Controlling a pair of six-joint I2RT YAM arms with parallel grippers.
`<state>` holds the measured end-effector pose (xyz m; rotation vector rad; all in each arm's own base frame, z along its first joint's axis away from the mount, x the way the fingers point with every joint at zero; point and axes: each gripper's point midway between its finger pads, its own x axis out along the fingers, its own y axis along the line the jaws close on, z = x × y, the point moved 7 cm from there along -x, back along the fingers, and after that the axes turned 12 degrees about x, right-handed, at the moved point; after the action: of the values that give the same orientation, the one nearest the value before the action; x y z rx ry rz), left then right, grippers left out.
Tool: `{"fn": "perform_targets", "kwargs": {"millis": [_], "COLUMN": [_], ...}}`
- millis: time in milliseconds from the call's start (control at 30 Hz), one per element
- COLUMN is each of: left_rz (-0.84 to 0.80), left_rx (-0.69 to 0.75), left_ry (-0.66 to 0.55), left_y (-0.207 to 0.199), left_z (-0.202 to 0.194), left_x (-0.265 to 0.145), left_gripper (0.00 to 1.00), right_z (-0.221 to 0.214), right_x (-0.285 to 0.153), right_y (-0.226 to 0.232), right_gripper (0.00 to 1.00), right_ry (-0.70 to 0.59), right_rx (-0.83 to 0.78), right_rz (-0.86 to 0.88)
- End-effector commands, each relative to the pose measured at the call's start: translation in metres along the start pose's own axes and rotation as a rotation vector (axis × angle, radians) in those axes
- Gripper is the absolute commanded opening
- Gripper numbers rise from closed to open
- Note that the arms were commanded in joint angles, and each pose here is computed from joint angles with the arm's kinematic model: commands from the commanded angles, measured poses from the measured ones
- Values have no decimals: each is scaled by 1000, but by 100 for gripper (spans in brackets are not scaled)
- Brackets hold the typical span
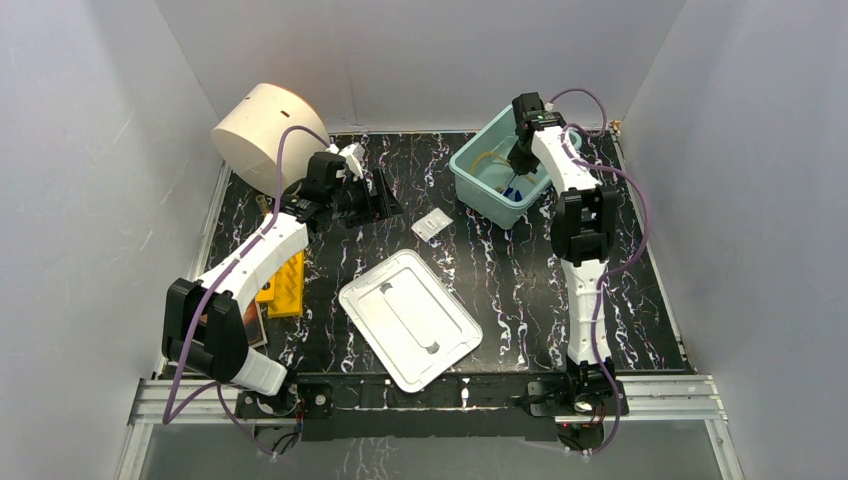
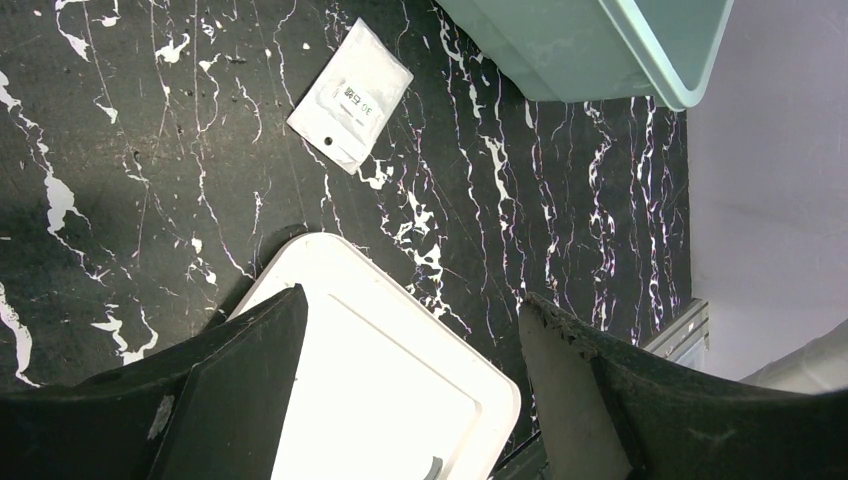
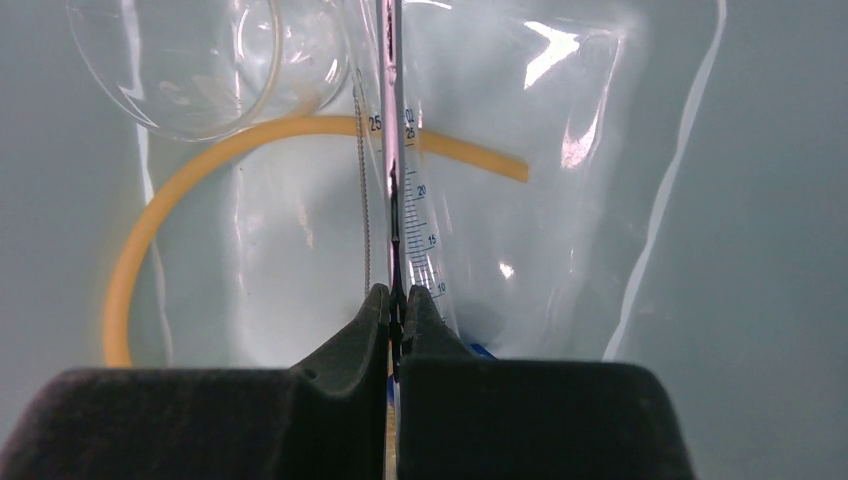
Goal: Organize the chemistry lab equipment
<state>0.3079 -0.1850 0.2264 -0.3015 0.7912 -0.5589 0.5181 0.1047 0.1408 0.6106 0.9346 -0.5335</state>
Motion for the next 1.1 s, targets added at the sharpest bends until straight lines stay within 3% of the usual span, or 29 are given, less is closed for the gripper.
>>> {"fn": "perform_targets", "kwargs": {"millis": [0,233,467,700,933,1067], "left_rz": [-6,-14,-10,28,129,172], "left_rx": [18,14,13,6,-76,-107], "left_ry": [-26,-26,-30,-43,-14,-1], "left_y": [-3,-4,-4,-1,13,20], "left_z": [8,7,7,8,5,1], "left_x": [-8,-8,-10,-15,-18,-16], "left_gripper": [76,76,77,76,77,77], "right_z": [16,20,35,33,-12,-66], "right_x": [-21,-35,-85,-143,-202,-224], "right_y": [3,7,18,22,44,59], "right_gripper": [8,30,48,55,63,65], "right_ry": [-80,-102,-227,-313,-273,-259], "right_rx": [29,5,-38,-133,-348,-517], "right_rz": [36,85,144,230,518,593]}}
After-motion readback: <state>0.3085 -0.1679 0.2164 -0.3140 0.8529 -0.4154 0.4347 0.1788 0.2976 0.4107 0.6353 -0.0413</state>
